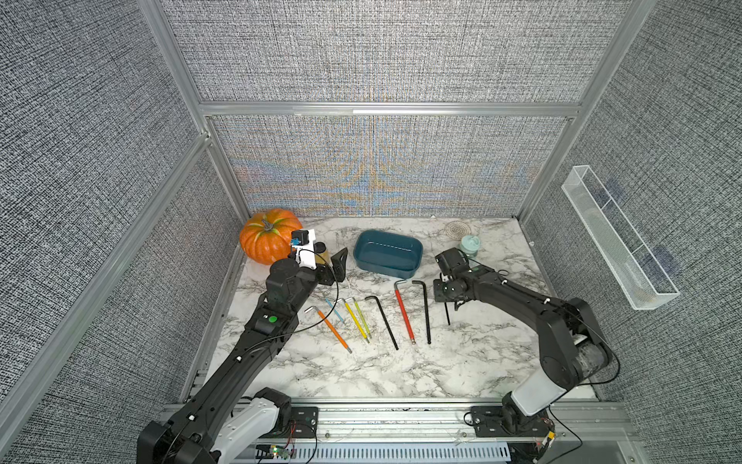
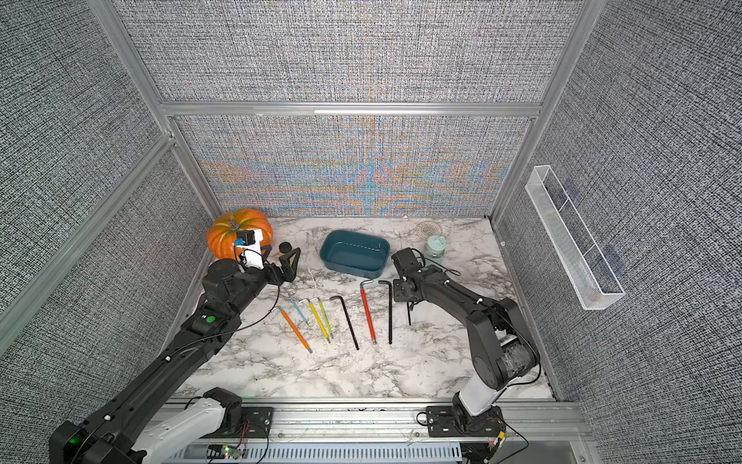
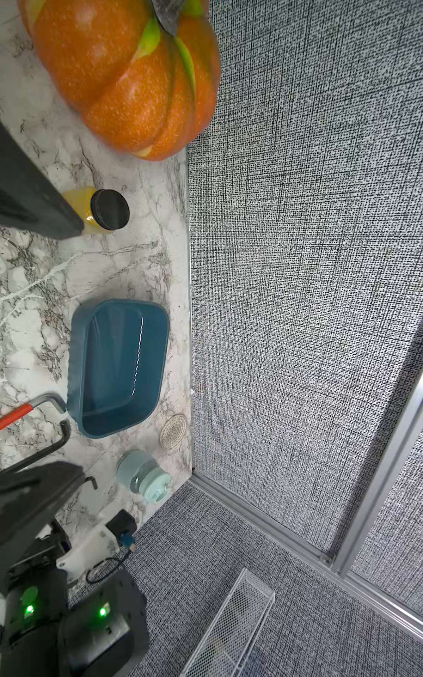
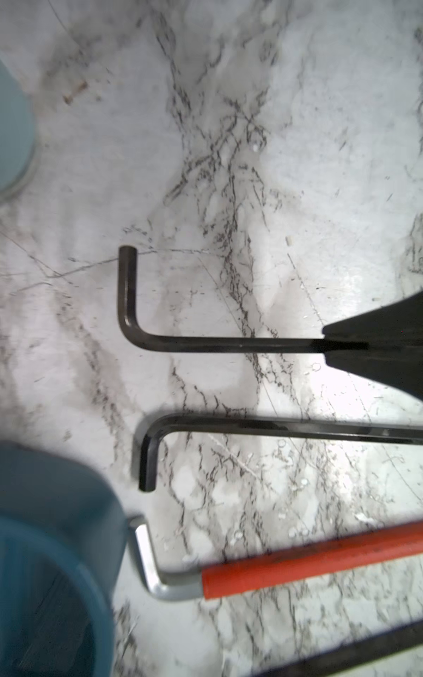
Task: Put the hex key on the desktop into the storage box
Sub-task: Pick up the Allen key from the center of the board, then place the Allen key in the storage box.
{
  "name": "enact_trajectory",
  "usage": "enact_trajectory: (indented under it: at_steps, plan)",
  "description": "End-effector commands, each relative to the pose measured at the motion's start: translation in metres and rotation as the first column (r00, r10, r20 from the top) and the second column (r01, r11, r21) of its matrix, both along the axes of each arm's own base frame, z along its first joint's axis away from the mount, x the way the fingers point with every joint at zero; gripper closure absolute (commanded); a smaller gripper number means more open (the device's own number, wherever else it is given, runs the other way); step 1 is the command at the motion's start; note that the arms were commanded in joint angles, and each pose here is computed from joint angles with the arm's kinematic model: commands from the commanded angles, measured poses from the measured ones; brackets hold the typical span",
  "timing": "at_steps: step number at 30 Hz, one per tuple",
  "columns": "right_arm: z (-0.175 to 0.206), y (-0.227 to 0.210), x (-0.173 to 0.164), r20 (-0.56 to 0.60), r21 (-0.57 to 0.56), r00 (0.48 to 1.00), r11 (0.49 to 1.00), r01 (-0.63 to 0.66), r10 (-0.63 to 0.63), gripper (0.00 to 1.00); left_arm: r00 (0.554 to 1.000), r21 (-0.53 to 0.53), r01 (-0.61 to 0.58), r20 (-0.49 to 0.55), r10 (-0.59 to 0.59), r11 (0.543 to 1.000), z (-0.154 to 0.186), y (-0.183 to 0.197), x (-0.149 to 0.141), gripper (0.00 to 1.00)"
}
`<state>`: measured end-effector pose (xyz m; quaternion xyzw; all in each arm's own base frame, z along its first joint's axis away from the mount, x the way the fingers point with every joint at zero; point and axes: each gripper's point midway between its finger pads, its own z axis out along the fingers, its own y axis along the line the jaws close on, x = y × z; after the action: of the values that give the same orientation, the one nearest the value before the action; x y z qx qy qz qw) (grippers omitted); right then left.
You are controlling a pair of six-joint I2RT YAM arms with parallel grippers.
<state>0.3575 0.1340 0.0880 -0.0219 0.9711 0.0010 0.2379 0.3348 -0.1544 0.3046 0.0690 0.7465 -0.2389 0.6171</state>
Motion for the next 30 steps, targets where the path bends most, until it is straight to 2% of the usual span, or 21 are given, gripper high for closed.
enact_trajectory:
  at_steps: [1,9,17,30]
  plan:
    - [0.018,-0.002,0.003,0.038,-0.031,0.999,0.999,-0.016,0.017,1.00,1.000,-0.022,0.010,0.018,-0.010,1.000,0.009,-0.002,-0.001,0.00]
    - [0.069,0.008,0.021,0.154,-0.040,0.985,0.997,-0.066,0.072,1.00,1.000,-0.035,0.014,0.023,-0.013,0.999,0.014,-0.003,-0.002,0.00]
    - [0.104,0.026,0.041,0.230,-0.052,0.963,0.990,-0.129,0.138,1.00,0.999,-0.035,0.028,0.026,-0.027,0.999,0.018,-0.008,0.001,0.00]
    - [0.104,0.072,0.117,0.253,-0.247,0.895,0.919,-0.307,0.368,1.00,0.999,-0.025,0.029,0.023,-0.028,0.999,0.018,-0.009,0.002,0.00]
